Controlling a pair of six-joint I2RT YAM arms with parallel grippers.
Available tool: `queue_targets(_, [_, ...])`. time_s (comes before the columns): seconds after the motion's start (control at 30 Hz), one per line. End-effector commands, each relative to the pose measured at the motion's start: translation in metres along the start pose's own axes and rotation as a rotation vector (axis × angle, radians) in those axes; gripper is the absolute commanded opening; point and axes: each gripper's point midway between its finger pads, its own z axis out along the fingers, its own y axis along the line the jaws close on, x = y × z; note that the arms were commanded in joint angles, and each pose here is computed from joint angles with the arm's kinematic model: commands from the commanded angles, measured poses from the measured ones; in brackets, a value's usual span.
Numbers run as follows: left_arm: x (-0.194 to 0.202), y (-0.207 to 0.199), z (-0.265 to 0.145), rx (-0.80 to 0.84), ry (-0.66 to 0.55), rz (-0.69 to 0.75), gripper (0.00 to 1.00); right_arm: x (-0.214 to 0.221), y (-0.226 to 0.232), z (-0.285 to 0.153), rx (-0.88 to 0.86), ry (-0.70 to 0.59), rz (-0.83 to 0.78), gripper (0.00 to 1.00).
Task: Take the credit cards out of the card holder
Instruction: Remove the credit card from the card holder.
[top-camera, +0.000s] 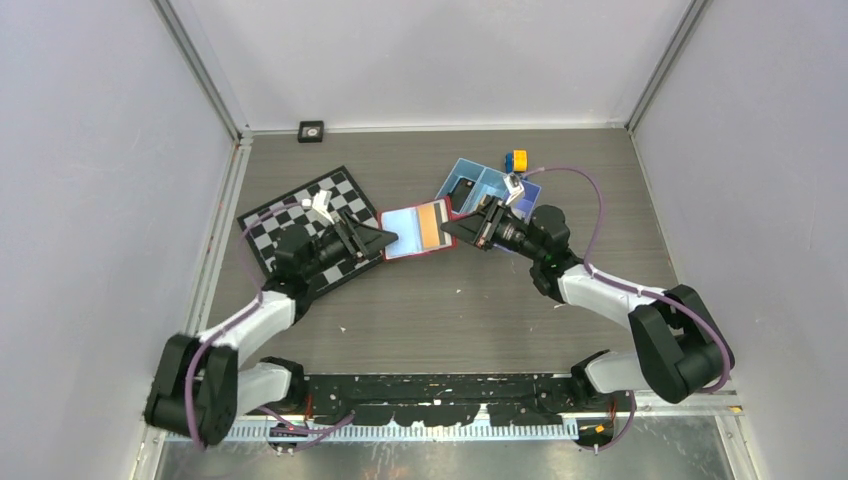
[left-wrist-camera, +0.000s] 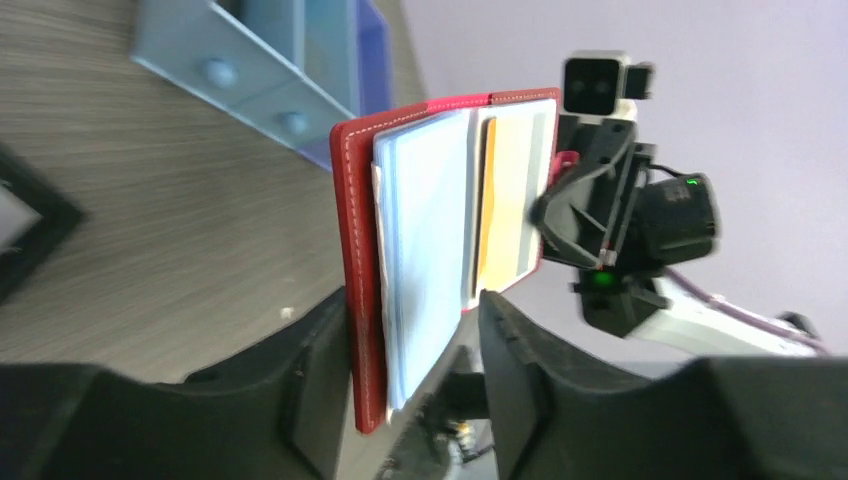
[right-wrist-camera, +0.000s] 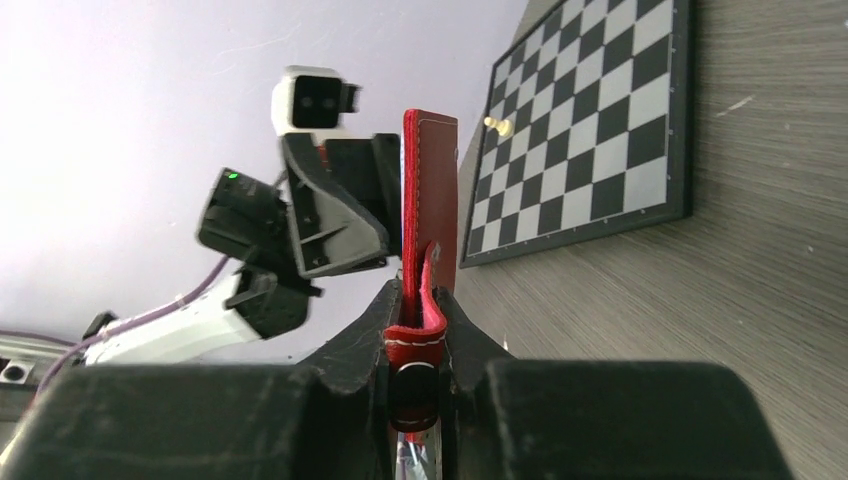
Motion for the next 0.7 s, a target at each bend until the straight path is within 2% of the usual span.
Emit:
queue_targets(0.0, [-0.02, 0.025, -0.025, -0.31, -0.105, 0.137, 0.53, -0.006, -0.005, 0.003, 0.032, -0.02, -0.028, 0.0])
queue_targets(0.1, [-0.031, 0.012, -0.042, -0.326, -0.203, 0.211, 0.63, -0.005, -0.01, 0.004, 0.057, -0.013, -0.028, 0.01])
queue_targets(0.2, [-0.031, 0.002, -0.045, -0.268, -0.242, 0.239, 0.96, -0.004, -0.005, 0.005, 0.027, -0.005, -0.024, 0.0])
queue_targets(0.23, [-0.03, 0.001, -0.043, -0.254, -0.236, 0.241, 0.99, -0.004, -0.002, 0.005, 0.006, -0.005, -0.023, 0.0])
queue_targets(0.43, [-0.011, 0.022, -0.012, -0.234, -0.054, 0.123, 1.0, -0.002, 0.012, 0.004, -0.074, 0.004, -0.007, 0.01])
queue_targets(0.67, [0.0, 0.005, 0.007, -0.003, -0.002, 0.02, 1.0, -0.002, 0.022, 0.002, -0.123, -0.002, 0.008, 0.01])
